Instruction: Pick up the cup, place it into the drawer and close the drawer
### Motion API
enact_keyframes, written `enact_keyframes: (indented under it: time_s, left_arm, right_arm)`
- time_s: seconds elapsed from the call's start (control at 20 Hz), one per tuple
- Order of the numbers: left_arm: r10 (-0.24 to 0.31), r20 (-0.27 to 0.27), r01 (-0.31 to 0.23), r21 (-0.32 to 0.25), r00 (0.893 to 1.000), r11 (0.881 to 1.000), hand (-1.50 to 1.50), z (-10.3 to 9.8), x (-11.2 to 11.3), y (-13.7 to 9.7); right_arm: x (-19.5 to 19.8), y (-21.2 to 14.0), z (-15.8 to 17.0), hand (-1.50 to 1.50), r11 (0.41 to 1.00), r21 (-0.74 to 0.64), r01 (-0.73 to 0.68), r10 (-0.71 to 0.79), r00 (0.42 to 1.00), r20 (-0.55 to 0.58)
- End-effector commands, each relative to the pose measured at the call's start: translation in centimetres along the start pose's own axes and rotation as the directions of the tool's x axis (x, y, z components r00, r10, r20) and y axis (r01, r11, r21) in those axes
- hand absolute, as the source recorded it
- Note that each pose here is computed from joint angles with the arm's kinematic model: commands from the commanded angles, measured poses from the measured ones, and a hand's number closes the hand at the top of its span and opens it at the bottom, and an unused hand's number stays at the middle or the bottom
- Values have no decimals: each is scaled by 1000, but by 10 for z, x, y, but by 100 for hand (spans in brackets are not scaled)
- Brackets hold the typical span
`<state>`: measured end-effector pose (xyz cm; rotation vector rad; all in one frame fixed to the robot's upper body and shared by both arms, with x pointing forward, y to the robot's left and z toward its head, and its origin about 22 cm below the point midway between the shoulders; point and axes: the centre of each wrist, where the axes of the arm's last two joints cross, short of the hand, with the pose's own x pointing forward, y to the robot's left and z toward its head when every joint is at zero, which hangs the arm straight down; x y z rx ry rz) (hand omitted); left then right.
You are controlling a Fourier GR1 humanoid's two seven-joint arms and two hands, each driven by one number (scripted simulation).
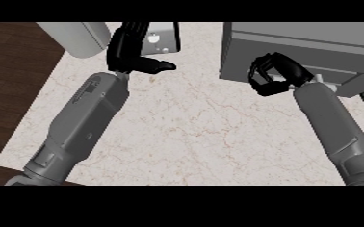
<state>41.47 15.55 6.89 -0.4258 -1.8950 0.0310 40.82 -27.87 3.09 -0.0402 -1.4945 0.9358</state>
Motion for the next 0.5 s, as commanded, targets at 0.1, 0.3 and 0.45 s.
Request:
enact_keyframes:
  time_s: [0.1,0.3,0.45]
  left_arm:
    - [20,-1,-20,-12,1000,1000,-150,3,1,3]
    - [22,-3,-22,-19,1000,1000,-150,6,2,10]
    - [34,-22,-34,-36,999,999,-150,12,-6,3]
  right_arm:
    - [53,-88,3,150,964,-248,-102,104,995,-3]
    - [47,-92,12,150,965,-248,-81,85,996,5]
    - [52,-96,12,150,969,-235,-77,81,997,7]
